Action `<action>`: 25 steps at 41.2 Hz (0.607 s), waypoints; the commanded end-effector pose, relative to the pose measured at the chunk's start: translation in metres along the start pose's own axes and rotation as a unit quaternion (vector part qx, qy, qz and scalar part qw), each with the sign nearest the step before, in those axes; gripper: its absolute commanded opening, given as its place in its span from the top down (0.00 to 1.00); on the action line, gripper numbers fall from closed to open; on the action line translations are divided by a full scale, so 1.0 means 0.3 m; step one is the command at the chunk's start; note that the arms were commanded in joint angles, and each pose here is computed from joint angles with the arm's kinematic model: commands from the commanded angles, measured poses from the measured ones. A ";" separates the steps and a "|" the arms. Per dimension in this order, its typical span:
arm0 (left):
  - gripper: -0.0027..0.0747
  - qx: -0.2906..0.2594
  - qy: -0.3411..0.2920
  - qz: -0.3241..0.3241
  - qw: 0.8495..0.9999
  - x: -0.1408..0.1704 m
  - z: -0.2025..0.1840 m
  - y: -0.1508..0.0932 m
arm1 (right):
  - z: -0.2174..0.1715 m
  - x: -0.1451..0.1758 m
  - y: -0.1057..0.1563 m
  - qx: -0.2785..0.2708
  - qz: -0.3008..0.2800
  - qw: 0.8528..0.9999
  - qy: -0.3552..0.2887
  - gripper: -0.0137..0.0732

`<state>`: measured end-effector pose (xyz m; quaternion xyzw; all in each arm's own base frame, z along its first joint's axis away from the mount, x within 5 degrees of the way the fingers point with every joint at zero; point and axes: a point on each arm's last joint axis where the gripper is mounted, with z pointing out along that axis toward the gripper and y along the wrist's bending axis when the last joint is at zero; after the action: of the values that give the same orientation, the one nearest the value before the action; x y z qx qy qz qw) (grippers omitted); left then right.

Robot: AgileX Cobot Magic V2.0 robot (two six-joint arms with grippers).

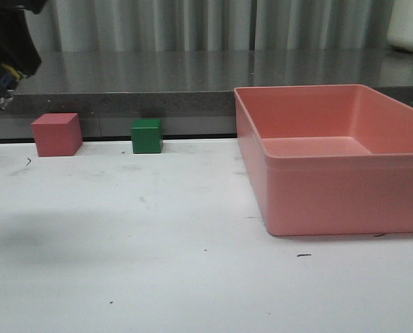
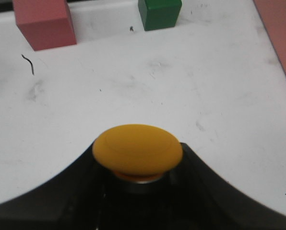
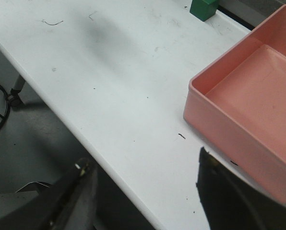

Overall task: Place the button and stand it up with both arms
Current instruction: 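Lift the switch with the left gripper and rotate it cap-up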

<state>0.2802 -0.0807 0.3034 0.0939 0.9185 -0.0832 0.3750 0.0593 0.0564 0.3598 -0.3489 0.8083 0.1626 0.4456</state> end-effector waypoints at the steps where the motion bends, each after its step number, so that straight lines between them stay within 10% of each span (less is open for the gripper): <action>1: 0.68 0.001 -0.120 0.001 0.993 0.013 -0.087 0.007 | -0.017 -0.038 -0.003 0.003 -0.006 0.999 -0.041 0.29; 25: 0.68 -0.014 -0.354 0.010 0.935 0.350 -0.002 0.055 | -0.017 -0.038 -0.003 0.003 -0.006 0.999 -0.041 0.29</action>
<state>0.2023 -0.0524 0.2111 0.0700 0.7931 -0.0886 0.5985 0.0592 0.0564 0.3596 -0.3490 0.8087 0.1623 0.4448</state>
